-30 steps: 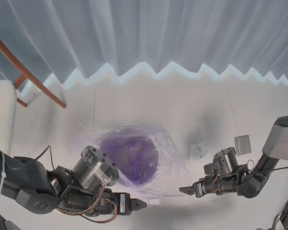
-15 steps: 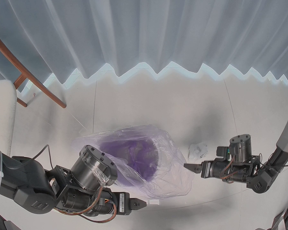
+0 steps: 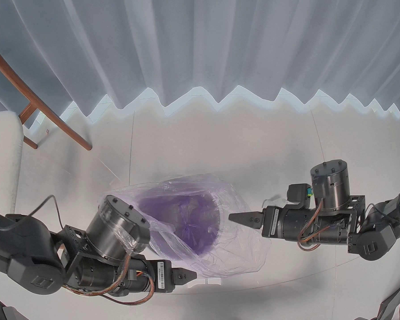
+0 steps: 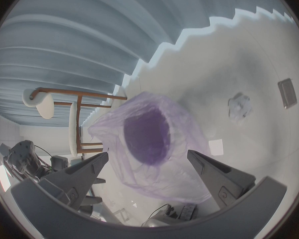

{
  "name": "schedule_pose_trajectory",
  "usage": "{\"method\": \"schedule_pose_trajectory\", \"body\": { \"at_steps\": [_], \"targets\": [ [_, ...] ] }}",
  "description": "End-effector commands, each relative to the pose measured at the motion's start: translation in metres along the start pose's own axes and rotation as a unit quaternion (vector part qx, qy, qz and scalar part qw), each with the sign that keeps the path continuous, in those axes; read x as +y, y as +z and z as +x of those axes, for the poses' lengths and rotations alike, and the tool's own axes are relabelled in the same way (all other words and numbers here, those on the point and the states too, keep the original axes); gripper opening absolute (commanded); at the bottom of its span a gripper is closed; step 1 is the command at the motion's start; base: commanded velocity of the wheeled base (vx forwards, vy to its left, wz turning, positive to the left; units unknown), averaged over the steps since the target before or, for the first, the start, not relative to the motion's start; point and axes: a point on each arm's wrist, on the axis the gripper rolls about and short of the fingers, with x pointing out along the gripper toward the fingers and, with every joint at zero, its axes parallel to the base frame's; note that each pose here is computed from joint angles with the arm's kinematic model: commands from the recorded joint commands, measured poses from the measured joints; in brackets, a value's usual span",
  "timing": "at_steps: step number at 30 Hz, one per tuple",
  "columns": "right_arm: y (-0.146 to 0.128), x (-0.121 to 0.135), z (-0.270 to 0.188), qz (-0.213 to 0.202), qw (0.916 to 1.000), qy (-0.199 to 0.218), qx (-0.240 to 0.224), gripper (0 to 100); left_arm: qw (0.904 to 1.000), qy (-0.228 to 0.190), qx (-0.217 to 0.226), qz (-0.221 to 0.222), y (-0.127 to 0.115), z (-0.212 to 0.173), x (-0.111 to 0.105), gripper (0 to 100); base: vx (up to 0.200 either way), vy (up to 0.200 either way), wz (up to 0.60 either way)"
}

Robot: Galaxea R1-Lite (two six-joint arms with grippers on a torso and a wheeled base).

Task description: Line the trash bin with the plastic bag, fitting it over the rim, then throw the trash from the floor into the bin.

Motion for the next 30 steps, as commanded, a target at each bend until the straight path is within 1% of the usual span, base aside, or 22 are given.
{"method": "schedule_pose_trajectory", "body": {
  "at_steps": [1,2,3,4,5,8,11,14,17,22,26,29,30],
  "targets": [
    [-0.023,0.027,0.017,0.018,0.9990,-0.003,0.041,100,0.9985,-0.016,-0.047,-0.020,0.009,-0.026,0.009,100,0.000,0.000,0.00],
    [-0.028,0.027,0.028,0.029,0.9983,-0.021,0.046,100,0.9977,-0.018,-0.059,-0.027,0.010,-0.033,0.013,100,0.000,0.000,0.00],
    [-0.035,0.024,0.040,0.031,0.9974,-0.040,0.052,100,0.9963,-0.024,-0.075,-0.033,0.012,-0.041,0.016,100,0.000,0.000,0.00],
    [-0.035,0.024,0.040,0.031,0.9974,-0.040,0.052,100,0.9963,-0.024,-0.075,-0.033,0.012,-0.041,0.016,100,0.000,0.000,0.00],
    [-0.043,0.019,0.054,0.027,0.9962,-0.061,0.056,100,0.9936,-0.030,-0.099,-0.045,0.014,-0.049,0.023,100,0.000,0.000,0.00],
    [-0.046,0.016,0.066,0.026,0.9947,-0.077,0.063,100,0.9894,-0.027,-0.129,-0.060,0.015,-0.056,0.037,100,0.000,0.000,0.00],
    [-0.050,0.002,0.082,0.022,0.9911,-0.106,0.077,100,0.9873,-0.017,-0.146,-0.059,0.013,-0.058,0.052,100,0.000,0.000,0.00],
    [-0.039,-0.009,0.099,0.029,0.9894,-0.132,0.055,100,0.9851,-0.016,-0.162,-0.055,0.011,-0.062,0.059,100,0.000,0.000,0.00],
    [-0.022,-0.006,0.107,0.037,0.9907,-0.128,0.031,100,0.9833,-0.018,-0.172,-0.058,0.010,-0.066,0.062,100,0.000,0.000,0.00],
    [-0.009,0.000,0.118,0.038,0.9895,-0.135,0.033,100,0.9817,-0.016,-0.179,-0.063,0.012,-0.068,0.064,100,0.000,0.000,0.00],
    [0.000,-0.007,0.131,0.039,0.9843,-0.170,0.028,100,0.9807,-0.016,-0.184,-0.063,0.015,-0.069,0.063,100,0.000,0.000,0.00],
    [0.006,-0.005,0.141,0.039,0.9825,-0.180,0.032,100,0.9725,-0.017,-0.220,-0.076,0.027,-0.075,0.067,100,0.000,0.000,0.00],
    [0.007,-0.005,0.144,0.039,0.9816,-0.183,0.035,100,0.9673,-0.018,-0.239,-0.083,0.033,-0.079,0.069,100,0.000,0.000,0.00]
  ]
}}
